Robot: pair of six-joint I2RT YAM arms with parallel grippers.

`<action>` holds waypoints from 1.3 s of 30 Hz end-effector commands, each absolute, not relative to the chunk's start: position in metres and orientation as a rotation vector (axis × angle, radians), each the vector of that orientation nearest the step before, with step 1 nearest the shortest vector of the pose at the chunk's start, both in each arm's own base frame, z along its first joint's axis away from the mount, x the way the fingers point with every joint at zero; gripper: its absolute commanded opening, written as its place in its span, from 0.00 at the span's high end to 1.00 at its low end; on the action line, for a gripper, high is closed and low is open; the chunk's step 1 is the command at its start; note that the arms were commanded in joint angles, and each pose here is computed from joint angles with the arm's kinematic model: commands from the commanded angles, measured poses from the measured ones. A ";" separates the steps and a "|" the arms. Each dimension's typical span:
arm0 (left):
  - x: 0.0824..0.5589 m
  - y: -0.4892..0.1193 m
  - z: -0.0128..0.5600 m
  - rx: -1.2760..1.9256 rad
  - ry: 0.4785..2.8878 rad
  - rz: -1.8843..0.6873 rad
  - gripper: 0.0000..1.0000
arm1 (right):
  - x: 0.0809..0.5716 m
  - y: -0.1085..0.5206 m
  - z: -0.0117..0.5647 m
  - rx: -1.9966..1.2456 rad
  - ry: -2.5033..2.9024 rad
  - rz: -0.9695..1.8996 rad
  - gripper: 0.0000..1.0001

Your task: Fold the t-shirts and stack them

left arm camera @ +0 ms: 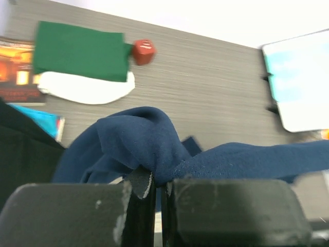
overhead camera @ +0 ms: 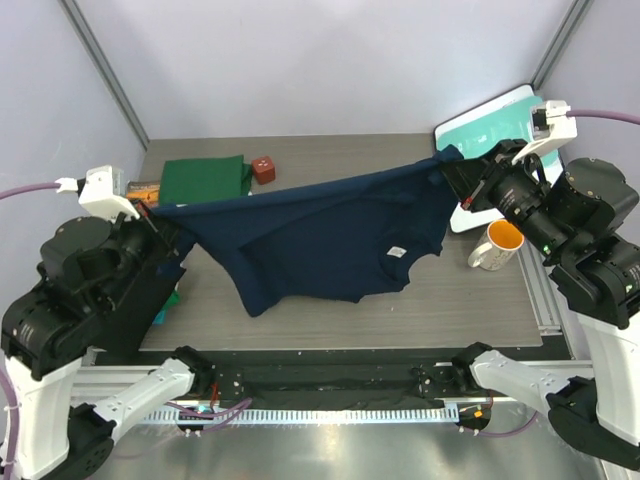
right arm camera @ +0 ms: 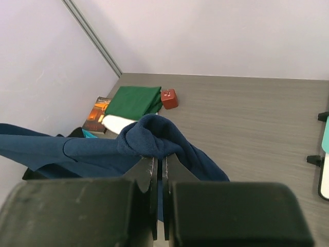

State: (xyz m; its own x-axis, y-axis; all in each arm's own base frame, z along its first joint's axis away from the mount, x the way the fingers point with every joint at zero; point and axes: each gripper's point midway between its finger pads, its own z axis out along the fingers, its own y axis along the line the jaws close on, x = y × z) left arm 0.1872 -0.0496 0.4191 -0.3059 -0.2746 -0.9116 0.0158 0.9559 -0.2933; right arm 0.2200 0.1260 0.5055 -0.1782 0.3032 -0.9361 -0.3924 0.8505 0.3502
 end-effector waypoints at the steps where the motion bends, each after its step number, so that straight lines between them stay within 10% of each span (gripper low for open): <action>1: 0.177 -0.074 0.420 -0.116 1.870 -0.454 1.00 | 0.211 0.117 0.522 -0.045 1.576 0.621 0.99; 39: 0.399 -0.073 0.074 -0.408 2.609 0.183 1.00 | 0.414 0.166 0.217 0.000 2.257 0.223 0.99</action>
